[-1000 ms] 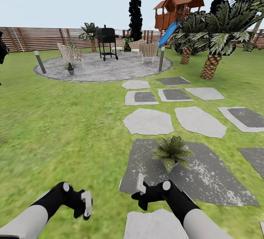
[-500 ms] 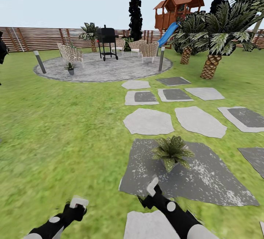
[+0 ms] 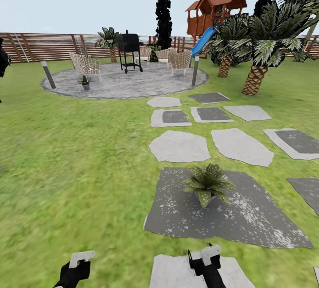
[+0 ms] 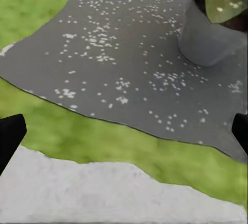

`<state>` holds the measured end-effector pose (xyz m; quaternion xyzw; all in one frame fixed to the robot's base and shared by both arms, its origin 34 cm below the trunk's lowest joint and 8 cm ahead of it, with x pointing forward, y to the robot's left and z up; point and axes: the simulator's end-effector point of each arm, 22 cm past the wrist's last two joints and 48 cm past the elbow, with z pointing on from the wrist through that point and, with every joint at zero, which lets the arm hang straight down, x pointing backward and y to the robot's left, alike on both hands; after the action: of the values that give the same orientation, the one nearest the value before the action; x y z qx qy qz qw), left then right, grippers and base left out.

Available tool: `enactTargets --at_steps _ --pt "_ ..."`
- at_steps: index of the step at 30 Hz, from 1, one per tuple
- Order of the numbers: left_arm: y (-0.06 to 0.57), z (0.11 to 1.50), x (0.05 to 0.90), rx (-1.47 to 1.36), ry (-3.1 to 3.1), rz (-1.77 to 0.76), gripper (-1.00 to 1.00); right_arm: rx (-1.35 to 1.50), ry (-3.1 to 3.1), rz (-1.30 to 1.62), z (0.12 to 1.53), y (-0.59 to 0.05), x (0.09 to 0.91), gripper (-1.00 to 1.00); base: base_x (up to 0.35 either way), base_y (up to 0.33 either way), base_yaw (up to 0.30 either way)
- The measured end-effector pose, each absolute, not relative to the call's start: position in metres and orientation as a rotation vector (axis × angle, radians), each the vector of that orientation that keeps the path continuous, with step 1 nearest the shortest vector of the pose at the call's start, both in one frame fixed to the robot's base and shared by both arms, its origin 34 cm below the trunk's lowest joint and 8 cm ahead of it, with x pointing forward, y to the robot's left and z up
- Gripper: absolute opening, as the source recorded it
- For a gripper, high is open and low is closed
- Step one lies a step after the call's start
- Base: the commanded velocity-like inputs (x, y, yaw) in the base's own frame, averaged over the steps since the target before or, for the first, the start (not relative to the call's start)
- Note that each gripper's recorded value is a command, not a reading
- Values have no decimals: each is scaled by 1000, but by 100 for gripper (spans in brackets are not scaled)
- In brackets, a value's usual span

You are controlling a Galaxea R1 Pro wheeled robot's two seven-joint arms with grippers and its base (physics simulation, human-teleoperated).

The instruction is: Pick up the pesticide atomizer in the garden and spray insectifuge to fully cover both potted plants in the garden.

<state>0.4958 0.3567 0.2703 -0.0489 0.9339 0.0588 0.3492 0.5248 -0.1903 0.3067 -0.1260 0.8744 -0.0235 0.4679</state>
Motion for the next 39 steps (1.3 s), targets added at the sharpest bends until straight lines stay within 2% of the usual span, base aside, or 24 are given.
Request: enactTargets --at_steps 6,18,25,33,39 --pt "351 273 498 -189 2406 124 -100 -173 2179 -101 303 -221 520 100 0 0 0" --pt "354 270 489 -199 2414 138 -100 -241 2241 -84 285 -215 489 100 0 9 0" --pt "355 269 485 -198 2419 141 -100 -241 2243 -84 285 -215 489 100 0 275 10" --pt "355 266 479 -193 2428 142 -100 -244 2244 -84 285 -214 488 100 26 307 267" --pt "354 266 479 -188 2429 141 -100 -245 2244 -84 285 -214 488 100 211 284 278"
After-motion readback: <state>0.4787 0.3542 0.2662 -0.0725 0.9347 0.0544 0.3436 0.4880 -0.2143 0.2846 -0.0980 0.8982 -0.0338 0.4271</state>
